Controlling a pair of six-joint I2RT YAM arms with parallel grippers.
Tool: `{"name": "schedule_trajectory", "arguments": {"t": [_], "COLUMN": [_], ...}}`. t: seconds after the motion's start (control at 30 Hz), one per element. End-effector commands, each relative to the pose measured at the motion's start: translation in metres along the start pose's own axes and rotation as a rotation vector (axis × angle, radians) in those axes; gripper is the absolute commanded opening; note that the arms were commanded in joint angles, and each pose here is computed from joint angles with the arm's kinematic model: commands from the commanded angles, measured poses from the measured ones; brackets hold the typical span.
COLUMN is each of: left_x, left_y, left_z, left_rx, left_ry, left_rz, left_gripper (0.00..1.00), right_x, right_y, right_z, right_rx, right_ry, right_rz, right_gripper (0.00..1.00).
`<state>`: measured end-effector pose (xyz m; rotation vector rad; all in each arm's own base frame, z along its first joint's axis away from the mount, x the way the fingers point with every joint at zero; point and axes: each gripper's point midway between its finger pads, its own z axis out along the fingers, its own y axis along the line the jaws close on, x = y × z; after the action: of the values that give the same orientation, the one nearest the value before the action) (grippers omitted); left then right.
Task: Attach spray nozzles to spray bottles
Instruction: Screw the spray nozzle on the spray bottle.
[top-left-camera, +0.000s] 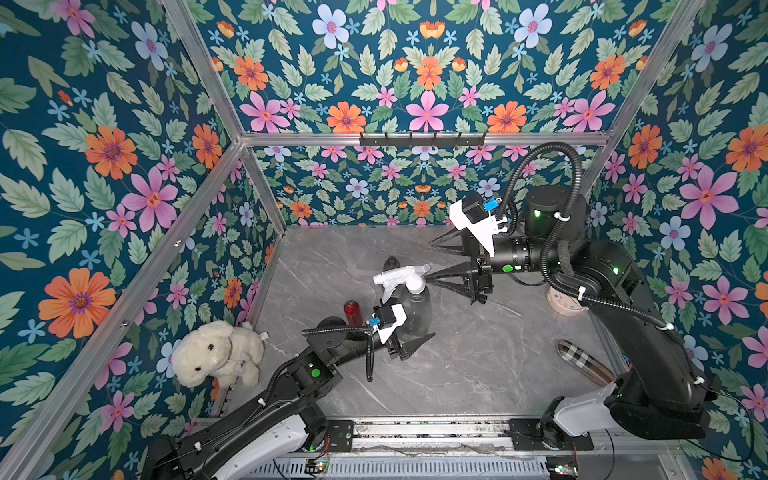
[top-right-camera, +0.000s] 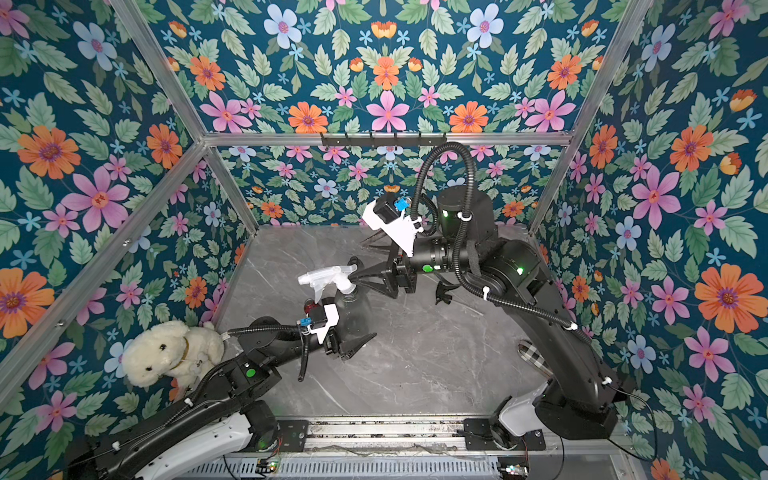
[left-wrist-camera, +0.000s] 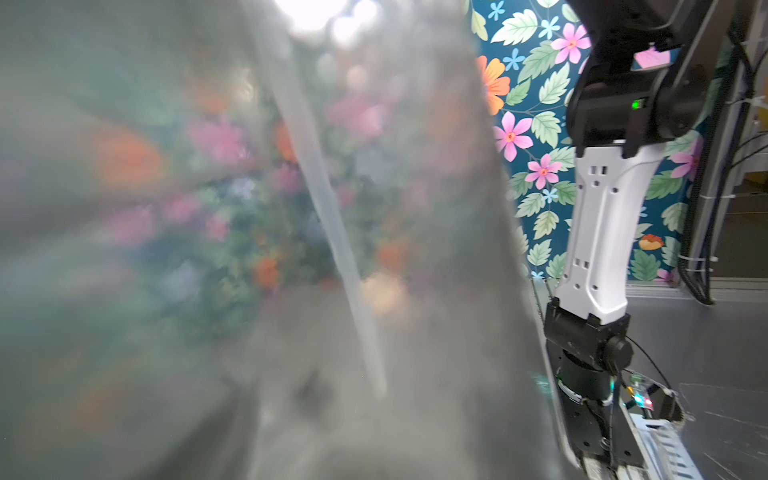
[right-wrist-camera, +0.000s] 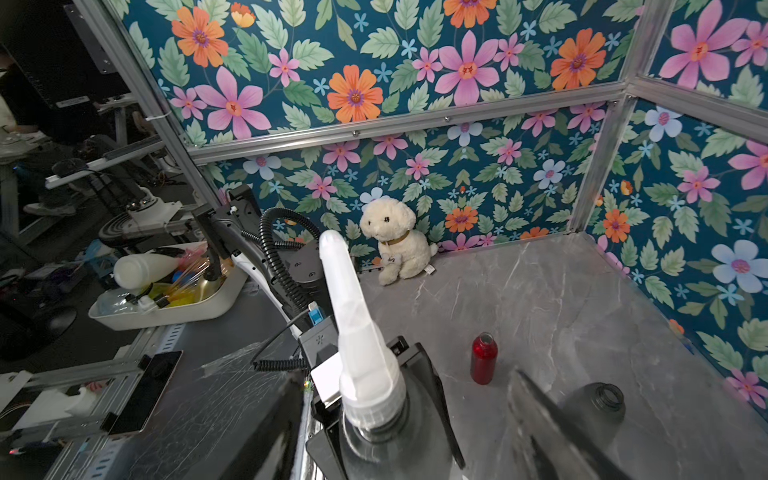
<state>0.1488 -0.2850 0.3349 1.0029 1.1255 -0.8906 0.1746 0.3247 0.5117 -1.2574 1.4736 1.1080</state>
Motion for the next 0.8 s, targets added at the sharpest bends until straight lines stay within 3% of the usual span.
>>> {"name": "schedule_trajectory", "arguments": {"t": [0.0,0.43,0.77], "left_x": [-0.003,0.005,0.006], "left_y": [-0.006,-0.006,-0.003], "left_z": [0.001,0.004,0.003], "left_rx": [0.042,0.046,0.022], "left_ry": [-0.008,0.009,-0.008], "left_rz": [-0.003,-0.004,-0.002], "left_gripper": [0.0,0.0,0.0], "right_x": [0.011,0.014,0.017], "right_y": [0.015,0.014,0.01], "right_z": [0.005,0.027,0.031], "right_rx": [-0.12,-0.167,-0.131], "right_ry": [0.061,0.107,0.097], "right_rz": [0.004,0.004,-0.003], "right_gripper": [0.77,0.59,0.36]}}
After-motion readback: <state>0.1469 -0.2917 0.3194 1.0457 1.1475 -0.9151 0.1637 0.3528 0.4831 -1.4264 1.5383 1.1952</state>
